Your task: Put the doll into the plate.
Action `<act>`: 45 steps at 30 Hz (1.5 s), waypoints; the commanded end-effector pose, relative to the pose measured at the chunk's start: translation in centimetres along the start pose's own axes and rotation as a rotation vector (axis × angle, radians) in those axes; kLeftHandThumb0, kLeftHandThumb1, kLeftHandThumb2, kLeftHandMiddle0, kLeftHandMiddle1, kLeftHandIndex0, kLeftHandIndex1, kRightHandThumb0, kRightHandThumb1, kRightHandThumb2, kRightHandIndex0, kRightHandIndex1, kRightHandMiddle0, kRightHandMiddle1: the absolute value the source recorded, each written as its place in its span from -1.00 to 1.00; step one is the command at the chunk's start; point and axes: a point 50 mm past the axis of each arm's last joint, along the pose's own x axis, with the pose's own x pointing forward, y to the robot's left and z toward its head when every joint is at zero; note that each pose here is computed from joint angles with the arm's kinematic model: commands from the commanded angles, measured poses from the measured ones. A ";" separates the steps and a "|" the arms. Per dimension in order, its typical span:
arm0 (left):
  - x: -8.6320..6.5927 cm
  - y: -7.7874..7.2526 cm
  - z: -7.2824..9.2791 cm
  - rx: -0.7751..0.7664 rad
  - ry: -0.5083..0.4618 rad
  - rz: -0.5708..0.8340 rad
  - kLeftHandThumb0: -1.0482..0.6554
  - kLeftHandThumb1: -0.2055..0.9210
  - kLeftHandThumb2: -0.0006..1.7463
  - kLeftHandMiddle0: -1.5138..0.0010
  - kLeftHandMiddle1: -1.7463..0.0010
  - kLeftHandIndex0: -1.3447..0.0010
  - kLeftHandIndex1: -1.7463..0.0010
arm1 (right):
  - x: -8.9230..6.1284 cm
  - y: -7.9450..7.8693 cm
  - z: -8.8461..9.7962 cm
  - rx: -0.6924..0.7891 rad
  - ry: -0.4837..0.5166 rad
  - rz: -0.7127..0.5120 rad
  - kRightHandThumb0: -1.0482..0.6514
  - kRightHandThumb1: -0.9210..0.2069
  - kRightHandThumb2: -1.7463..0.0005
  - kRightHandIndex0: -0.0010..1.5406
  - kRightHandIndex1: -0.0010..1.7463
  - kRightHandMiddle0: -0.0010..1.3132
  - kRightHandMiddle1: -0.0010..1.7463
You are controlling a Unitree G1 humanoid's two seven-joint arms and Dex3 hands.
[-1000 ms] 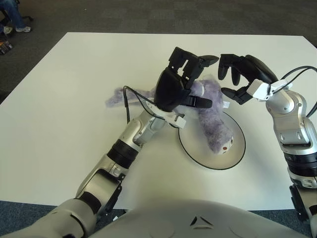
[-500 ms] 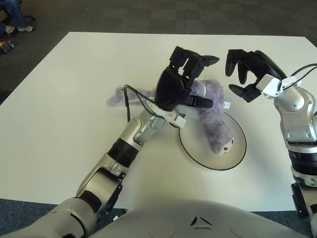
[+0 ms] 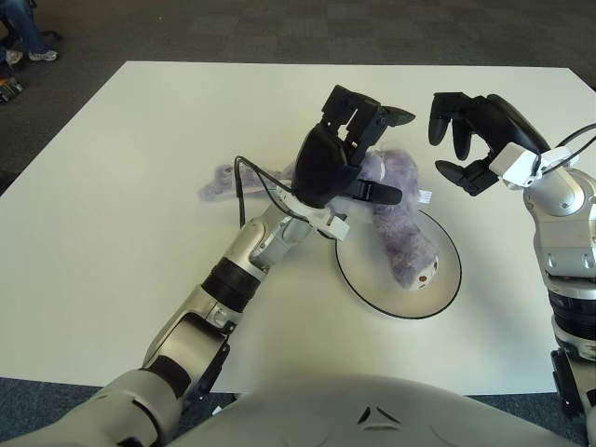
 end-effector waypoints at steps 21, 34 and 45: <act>-1.0 6.7 0.2 0.150 0.138 -0.222 -0.49 0.44 -0.08 1.00 -0.74 1.00 -0.31 | -0.4 0.2 -0.1 -0.013 0.137 0.003 0.23 0.32 -0.68 -0.20 1.00 -0.11 0.98; -0.8 9.0 -0.3 0.201 0.199 -0.388 -0.63 0.43 -0.19 0.99 -0.50 1.00 -0.05 | -0.2 0.3 -0.3 -0.030 0.154 0.001 0.23 0.19 -0.60 -0.29 1.00 -0.19 1.00; -0.6 9.6 -1.1 0.317 0.267 -0.609 -0.75 0.69 -0.40 1.00 0.07 1.00 0.48 | -0.2 0.6 -0.4 -0.005 0.154 0.016 0.23 0.15 -0.57 -0.31 1.00 -0.22 1.00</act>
